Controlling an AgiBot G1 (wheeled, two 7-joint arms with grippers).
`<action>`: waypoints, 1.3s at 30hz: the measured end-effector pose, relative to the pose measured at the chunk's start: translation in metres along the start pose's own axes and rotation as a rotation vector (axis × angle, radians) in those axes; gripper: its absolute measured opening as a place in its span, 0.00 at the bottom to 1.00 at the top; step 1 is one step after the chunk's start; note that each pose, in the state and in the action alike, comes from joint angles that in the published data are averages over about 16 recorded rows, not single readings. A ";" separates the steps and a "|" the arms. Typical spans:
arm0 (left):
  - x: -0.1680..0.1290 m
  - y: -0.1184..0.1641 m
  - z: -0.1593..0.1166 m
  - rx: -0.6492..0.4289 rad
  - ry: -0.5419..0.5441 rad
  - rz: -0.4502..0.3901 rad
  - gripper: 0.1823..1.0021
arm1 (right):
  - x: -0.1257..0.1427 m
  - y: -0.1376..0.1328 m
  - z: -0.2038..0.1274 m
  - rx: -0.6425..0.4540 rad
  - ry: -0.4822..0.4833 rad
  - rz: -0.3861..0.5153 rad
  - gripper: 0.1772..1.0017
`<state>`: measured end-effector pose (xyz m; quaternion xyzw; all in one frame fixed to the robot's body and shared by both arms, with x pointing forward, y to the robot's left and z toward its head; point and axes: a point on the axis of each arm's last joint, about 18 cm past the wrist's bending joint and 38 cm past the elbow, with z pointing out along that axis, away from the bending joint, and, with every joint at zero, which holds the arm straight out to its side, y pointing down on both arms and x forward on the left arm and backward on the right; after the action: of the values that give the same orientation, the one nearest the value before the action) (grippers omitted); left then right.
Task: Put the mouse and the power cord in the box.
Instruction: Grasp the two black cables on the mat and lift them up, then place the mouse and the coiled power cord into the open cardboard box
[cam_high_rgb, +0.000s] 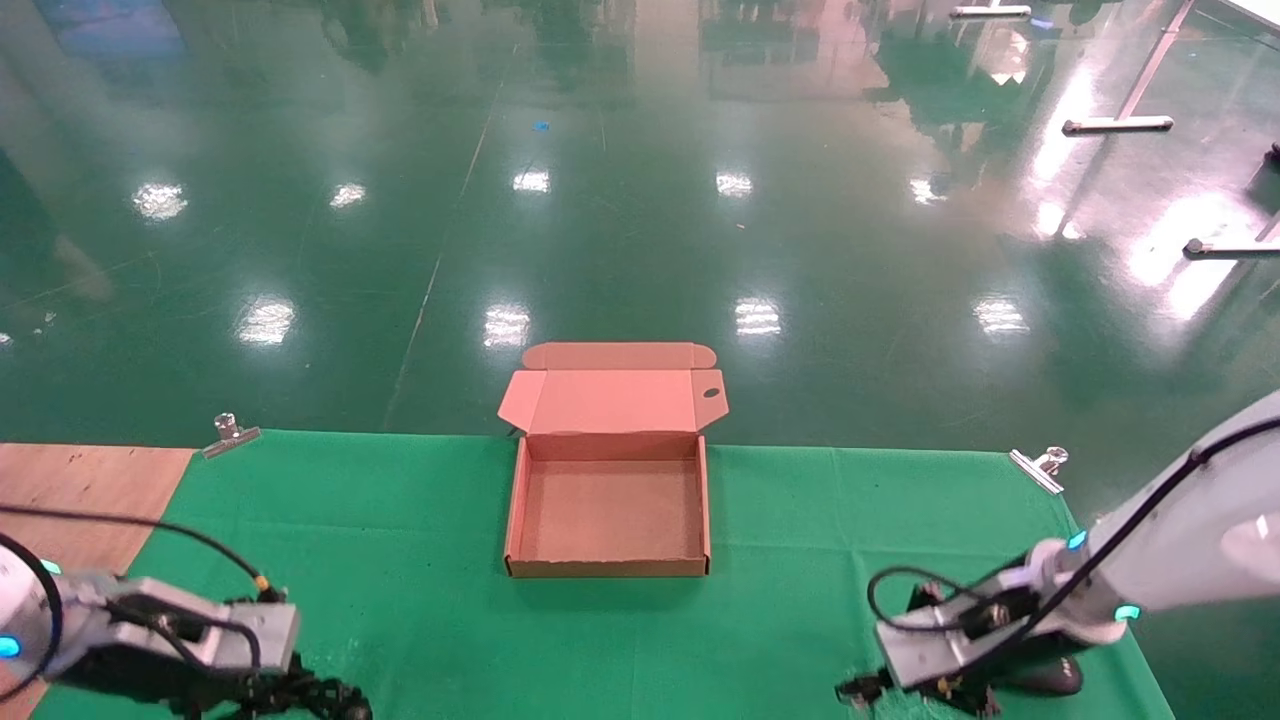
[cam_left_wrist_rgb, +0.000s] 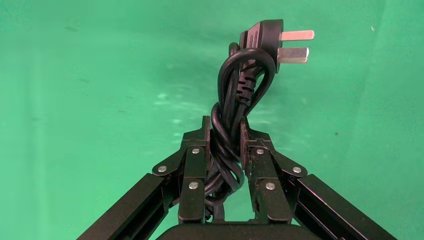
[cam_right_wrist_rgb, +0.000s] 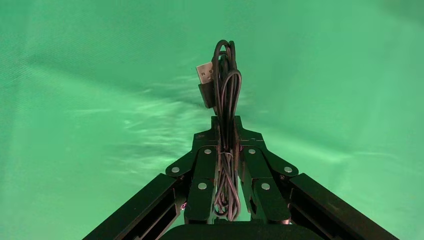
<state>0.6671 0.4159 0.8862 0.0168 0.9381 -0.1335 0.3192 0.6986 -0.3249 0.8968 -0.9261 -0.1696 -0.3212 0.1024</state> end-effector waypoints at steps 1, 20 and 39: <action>-0.005 -0.004 -0.005 0.007 -0.007 0.008 0.13 | 0.005 -0.001 -0.007 0.006 0.013 -0.006 0.06; -0.105 -0.160 -0.092 0.193 -0.185 0.209 0.13 | 0.109 -0.071 -0.141 0.102 0.281 -0.150 0.05; -0.136 -0.248 -0.093 0.277 -0.293 0.291 0.12 | 0.162 -0.140 -0.145 0.143 0.395 -0.215 0.05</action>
<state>0.6914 0.2089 1.0987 0.1760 0.8422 -0.2144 0.4624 0.6833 -0.1991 1.1217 -0.8124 -0.2660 -0.4923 0.1640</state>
